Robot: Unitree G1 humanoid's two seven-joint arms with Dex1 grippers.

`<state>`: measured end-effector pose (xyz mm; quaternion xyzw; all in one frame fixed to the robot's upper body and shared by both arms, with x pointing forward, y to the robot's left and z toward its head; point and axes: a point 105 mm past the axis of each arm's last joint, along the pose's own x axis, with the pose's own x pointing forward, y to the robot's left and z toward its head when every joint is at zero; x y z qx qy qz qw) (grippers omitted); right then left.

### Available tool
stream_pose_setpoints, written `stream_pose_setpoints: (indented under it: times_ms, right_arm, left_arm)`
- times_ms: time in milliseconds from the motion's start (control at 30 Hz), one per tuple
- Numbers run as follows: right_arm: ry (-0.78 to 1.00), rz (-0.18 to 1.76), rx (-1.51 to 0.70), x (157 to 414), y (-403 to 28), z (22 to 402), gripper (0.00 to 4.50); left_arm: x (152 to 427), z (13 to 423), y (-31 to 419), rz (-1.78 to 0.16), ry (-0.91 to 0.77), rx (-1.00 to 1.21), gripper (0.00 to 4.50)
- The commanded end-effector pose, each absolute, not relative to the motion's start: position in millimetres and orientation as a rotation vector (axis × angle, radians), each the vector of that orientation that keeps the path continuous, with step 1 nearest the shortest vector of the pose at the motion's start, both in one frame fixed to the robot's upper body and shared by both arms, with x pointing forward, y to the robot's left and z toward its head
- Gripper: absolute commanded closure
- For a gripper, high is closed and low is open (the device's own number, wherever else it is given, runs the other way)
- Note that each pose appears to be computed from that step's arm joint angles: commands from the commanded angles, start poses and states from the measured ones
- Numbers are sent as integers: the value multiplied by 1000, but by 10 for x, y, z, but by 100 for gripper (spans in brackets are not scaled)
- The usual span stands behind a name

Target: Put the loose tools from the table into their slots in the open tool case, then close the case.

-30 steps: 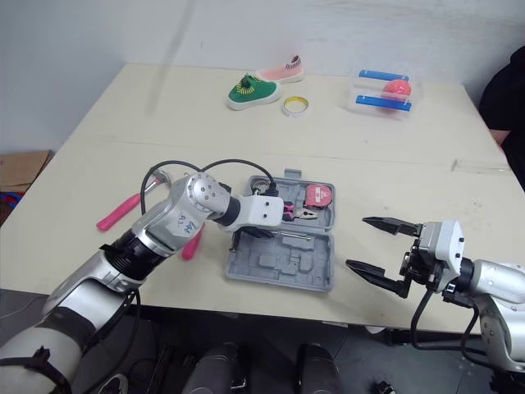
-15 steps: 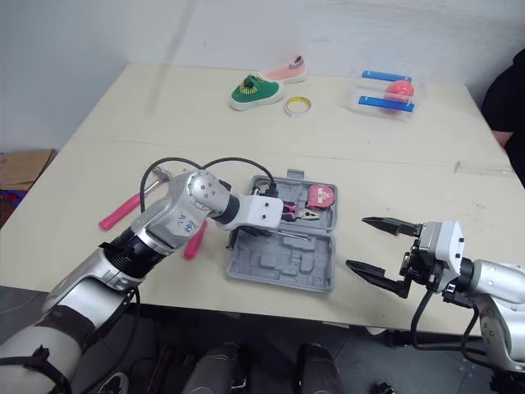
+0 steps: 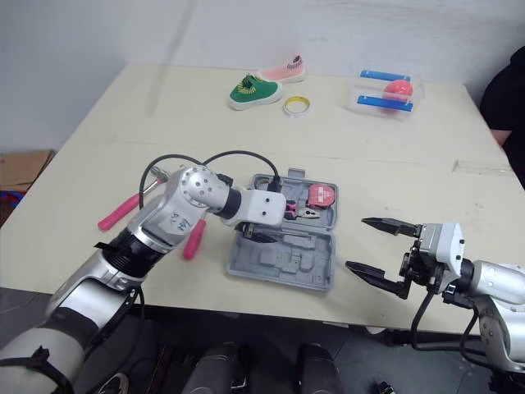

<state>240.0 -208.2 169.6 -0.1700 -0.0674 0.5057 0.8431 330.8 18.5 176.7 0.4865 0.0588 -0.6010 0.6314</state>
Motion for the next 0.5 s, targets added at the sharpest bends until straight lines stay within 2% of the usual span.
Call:
stream_pose_setpoints:
  times_ms: [33, 133, 267, 300, 400, 500]
  right_arm:
    - [-180, 1057, -360, 2393, -2103, 1774, 0]
    - [-181, 1053, -357, 2399, -2104, 1774, 0]
    - [-175, 1044, -352, 2383, -2119, 1737, 0]
    - [-174, 1042, -351, 2379, -2125, 1726, 0]
    - [-176, 1033, -350, 2384, -2138, 1711, 0]
    - [-179, 1026, -348, 2387, -2151, 1702, 0]
  left_arm:
    - [3223, 1975, 163, -1389, 11, 981, 132]
    - [3248, 2063, 205, -1356, -113, 822, 221]
    - [3289, 2076, 258, -1314, -185, 563, 412]
    - [3297, 2028, 271, -1307, -179, 515, 446]
    - [3328, 1866, 269, -1286, -137, 388, 446]
    - [3342, 1661, 258, -1289, -84, 380, 446]
